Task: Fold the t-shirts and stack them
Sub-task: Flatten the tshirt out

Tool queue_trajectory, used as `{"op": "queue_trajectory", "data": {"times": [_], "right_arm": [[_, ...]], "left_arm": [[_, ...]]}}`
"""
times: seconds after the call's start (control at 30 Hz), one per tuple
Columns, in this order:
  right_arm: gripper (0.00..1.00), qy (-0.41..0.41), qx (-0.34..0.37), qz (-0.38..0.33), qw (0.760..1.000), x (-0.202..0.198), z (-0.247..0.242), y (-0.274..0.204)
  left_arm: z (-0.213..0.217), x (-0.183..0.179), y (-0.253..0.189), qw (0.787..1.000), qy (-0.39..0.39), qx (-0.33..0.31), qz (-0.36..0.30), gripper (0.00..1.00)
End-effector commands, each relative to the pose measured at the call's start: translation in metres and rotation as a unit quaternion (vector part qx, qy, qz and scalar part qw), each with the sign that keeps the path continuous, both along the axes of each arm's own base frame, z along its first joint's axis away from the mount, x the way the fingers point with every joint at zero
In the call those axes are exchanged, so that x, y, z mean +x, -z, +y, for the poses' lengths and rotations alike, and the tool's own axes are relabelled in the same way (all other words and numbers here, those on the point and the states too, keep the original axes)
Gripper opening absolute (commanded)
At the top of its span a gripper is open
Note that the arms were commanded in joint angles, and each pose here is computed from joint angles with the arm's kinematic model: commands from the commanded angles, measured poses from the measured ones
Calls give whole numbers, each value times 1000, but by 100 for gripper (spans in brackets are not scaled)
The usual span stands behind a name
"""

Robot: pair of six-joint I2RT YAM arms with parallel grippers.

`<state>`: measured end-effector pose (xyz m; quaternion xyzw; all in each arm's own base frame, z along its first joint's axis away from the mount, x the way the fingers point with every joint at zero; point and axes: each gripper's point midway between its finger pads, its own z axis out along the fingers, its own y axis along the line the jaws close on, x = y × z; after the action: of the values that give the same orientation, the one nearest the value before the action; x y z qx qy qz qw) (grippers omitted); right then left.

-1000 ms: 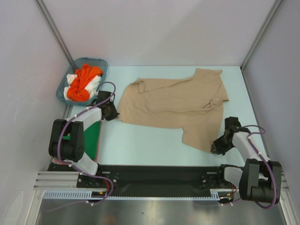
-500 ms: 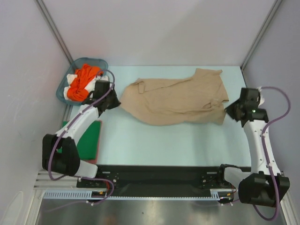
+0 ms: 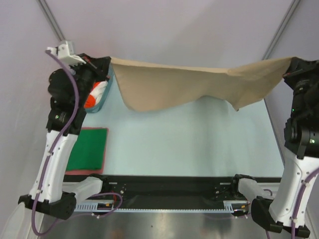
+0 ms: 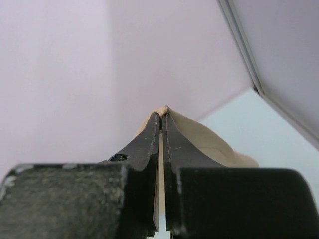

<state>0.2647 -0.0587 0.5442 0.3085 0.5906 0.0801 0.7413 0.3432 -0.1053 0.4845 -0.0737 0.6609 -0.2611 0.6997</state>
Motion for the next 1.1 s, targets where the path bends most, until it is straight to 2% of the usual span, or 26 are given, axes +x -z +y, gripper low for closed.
{"op": "queue_trajectory", "data": {"times": [0.0,0.1,0.3,0.4,0.5,0.57,0.67,0.77,0.8,0.83,0.93,1.07], "right_arm": [[0,32,-36,-119,992,-49,-3,-73],[0,38,-55,-173,983,-86,2,-103],[0,24,-98,-234,967,-135,17,-144],[0,22,-96,-261,960,-150,18,-162],[0,7,-88,-263,961,-136,21,-169],[0,13,-89,-253,963,-115,17,-165],[0,16,-86,-197,976,-53,11,-132],[0,6,-81,-151,985,7,9,-93],[0,5,-81,-139,987,21,9,-82],[0,5,-81,-99,992,49,6,-47],[0,3,-74,-69,995,91,-2,-6],[0,-10,-69,-6,998,160,-7,81]], "left_arm": [[1,-51,-87,991,29,-5,-134,1],[12,-91,-125,982,24,-10,-189,0],[41,-158,-166,965,-12,-18,-262,0],[50,-164,-174,962,-33,-18,-270,0],[50,-156,-175,964,-39,-18,-264,0],[50,-143,-171,966,-47,-18,-253,0],[42,-93,-143,977,-57,5,-204,0],[33,-31,-94,988,-71,36,-135,0],[31,-10,-68,990,-78,47,-108,0],[27,12,-46,992,-82,55,-84,0],[21,56,7,993,-88,72,-41,0],[4,133,102,990,-85,106,32,0]]}}
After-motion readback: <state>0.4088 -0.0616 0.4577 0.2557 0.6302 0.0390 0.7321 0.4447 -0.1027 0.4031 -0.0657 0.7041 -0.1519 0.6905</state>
